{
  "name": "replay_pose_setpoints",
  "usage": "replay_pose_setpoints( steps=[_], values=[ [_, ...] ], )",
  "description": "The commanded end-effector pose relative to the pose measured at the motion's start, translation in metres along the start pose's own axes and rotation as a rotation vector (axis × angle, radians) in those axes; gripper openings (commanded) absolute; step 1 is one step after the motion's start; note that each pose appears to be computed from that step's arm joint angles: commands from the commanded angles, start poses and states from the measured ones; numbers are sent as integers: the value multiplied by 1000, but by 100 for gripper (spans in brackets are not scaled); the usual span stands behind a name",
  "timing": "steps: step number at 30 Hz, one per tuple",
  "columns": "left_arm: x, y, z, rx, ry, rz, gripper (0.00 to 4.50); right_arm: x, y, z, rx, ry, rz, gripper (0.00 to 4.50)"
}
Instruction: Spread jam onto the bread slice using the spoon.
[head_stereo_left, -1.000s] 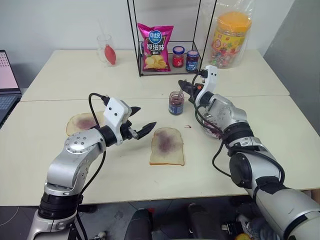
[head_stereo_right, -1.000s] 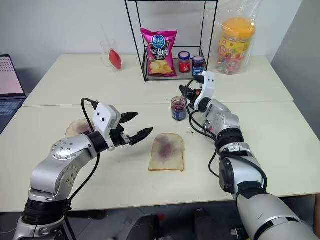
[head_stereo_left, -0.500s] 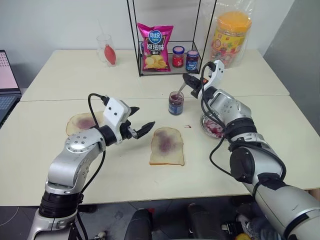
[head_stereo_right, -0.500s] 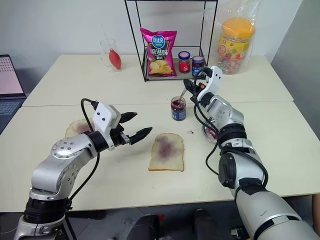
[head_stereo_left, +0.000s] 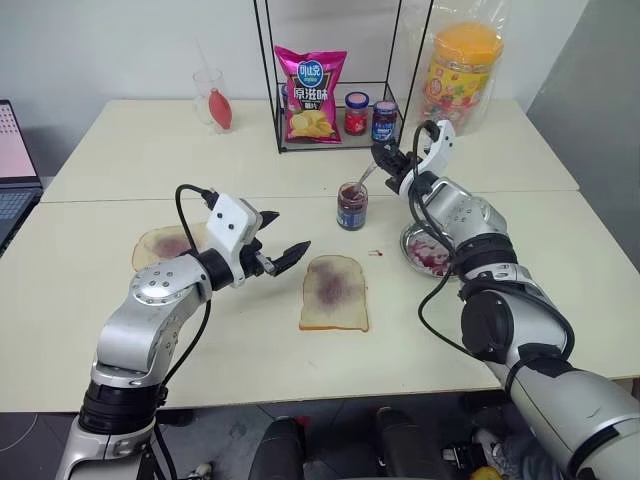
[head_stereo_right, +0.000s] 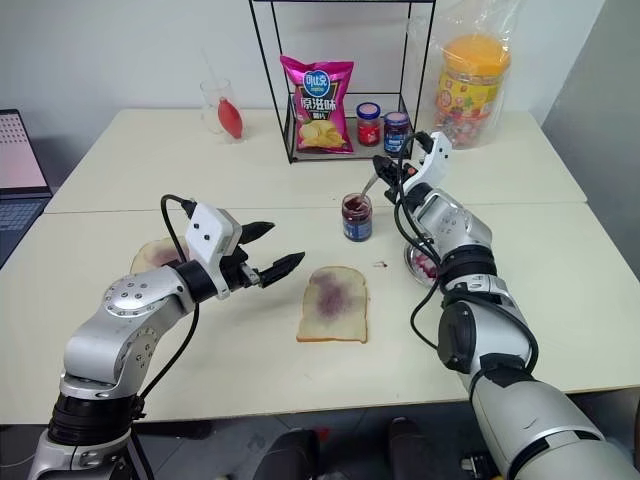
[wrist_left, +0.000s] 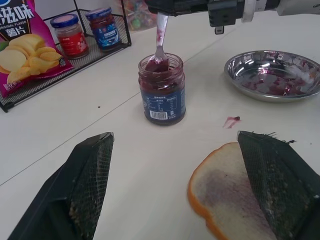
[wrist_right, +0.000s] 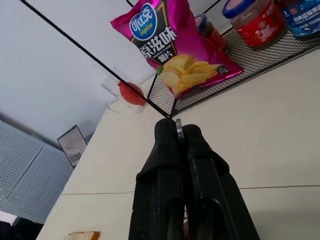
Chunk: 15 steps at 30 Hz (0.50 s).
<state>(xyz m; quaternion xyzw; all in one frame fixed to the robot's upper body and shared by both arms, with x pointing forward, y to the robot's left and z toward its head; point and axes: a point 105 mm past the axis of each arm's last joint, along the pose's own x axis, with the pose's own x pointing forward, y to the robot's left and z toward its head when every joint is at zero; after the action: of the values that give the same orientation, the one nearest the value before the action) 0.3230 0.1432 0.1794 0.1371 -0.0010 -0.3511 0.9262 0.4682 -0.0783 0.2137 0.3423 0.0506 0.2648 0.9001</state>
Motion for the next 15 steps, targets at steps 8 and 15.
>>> replay_pose_setpoints(
  steps=[8,15],
  values=[
    [3,-3,12,43,-43,-13,413,0,11,23,62,-62,32,1],
    [3,-3,13,46,-52,-14,413,-3,5,26,115,-68,12,1]
  ],
)
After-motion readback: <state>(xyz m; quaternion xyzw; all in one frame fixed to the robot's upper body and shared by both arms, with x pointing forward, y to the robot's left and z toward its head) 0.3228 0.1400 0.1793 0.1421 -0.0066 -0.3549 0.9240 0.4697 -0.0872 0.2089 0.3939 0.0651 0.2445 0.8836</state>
